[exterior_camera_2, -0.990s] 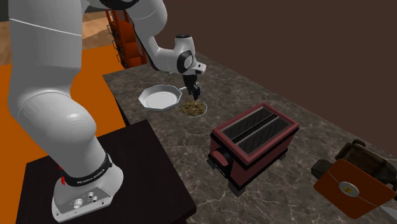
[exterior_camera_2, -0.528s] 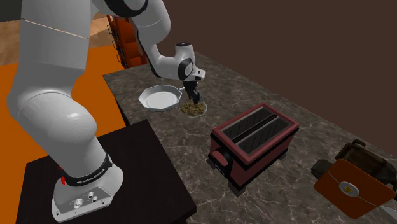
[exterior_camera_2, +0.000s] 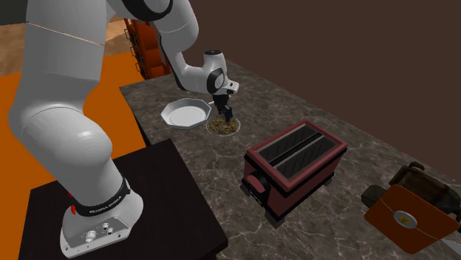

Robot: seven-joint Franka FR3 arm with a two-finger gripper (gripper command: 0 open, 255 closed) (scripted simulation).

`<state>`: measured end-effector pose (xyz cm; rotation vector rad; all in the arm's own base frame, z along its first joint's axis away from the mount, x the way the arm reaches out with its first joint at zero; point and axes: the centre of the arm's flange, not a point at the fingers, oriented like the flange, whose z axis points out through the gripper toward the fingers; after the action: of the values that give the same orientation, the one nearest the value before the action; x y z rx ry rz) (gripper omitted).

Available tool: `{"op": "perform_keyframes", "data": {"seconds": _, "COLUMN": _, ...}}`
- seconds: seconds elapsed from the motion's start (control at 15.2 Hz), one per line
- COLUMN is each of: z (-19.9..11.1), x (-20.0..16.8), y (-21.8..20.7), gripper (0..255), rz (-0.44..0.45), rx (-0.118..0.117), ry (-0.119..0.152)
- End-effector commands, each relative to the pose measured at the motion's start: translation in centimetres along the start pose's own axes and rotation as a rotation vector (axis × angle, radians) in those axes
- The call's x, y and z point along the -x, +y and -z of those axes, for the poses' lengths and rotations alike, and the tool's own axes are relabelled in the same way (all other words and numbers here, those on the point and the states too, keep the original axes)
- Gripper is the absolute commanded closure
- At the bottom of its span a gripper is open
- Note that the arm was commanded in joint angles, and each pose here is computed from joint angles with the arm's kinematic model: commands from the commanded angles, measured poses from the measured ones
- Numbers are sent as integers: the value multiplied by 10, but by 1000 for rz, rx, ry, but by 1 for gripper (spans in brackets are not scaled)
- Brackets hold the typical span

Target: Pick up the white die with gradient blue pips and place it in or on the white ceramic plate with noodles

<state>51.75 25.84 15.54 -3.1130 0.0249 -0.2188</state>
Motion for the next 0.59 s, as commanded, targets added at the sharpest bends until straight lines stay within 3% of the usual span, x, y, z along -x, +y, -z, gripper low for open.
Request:
{"op": "perform_keyframes", "data": {"seconds": 0.0, "z": 0, "x": 0, "y": 0, "gripper": 0, "rz": 0, "rx": 0, "ry": 0}}
{"op": "perform_keyframes", "data": {"seconds": 0.26, "z": 0, "x": 0, "y": 0, "gripper": 0, "rz": 0, "rx": 0, "ry": 0}}
{"op": "perform_keyframes", "data": {"seconds": 0.53, "z": 50, "x": 0, "y": 0, "gripper": 0, "rz": 0, "rx": 0, "ry": 0}}
